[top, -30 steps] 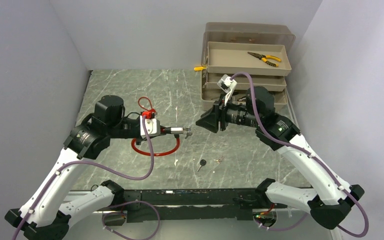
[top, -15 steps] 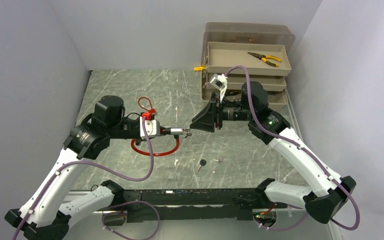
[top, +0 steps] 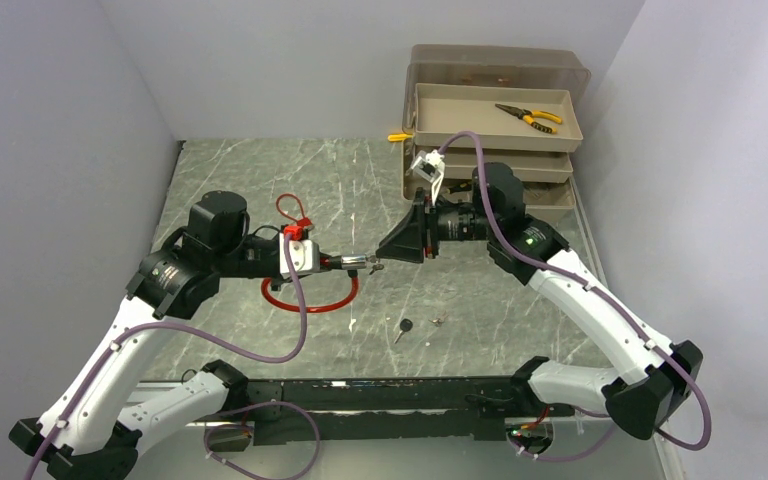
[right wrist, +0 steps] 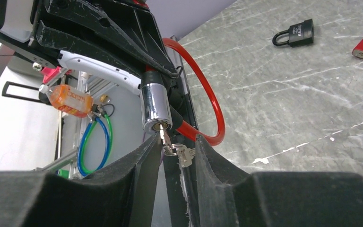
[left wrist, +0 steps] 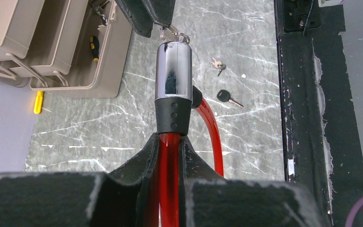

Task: Unlock with the key
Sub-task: Unlock the lock.

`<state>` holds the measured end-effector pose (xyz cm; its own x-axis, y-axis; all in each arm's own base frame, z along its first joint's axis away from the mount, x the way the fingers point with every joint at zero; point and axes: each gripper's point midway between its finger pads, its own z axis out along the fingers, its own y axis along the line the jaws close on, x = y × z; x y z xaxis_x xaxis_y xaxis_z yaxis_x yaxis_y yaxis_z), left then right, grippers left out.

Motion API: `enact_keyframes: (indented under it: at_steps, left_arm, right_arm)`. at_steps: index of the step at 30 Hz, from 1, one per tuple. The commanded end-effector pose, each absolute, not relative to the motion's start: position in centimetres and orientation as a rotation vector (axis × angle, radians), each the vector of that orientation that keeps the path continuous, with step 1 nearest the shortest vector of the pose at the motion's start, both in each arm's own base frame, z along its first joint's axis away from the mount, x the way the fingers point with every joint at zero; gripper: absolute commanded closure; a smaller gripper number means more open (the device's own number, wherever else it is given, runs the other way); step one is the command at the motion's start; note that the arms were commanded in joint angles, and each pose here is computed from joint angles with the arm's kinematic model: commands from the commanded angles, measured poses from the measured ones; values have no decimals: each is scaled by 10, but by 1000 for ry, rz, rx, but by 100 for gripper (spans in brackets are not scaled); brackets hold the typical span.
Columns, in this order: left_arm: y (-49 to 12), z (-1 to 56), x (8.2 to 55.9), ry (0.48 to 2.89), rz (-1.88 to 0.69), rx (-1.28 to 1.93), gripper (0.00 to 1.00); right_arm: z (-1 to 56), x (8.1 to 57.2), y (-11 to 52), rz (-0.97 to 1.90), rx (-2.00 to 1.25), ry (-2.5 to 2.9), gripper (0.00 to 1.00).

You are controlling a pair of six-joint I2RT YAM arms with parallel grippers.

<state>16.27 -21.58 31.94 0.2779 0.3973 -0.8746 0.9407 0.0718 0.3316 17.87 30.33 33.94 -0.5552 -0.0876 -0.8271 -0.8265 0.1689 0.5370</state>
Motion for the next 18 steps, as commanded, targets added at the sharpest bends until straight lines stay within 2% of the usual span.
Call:
enact_keyframes:
  at_steps: [1,7,13,18]
  left_arm:
    - [-222,357,158,1150,-649,1490,100]
    - [-222,357,160,1150,-647,1487,100]
    - [-222,358,161,1148,-645,1482,100]
    - [-222,358,161,1150,-644,1482,100]
  right_arm:
    - [350,177,309,1477,-900,1721,67]
    - [345,168,312,1503,-926,1726,74]
    - [346,161,312,1533,-949,1716,75]
    - [346,163,314,1543,-934,1720,92]
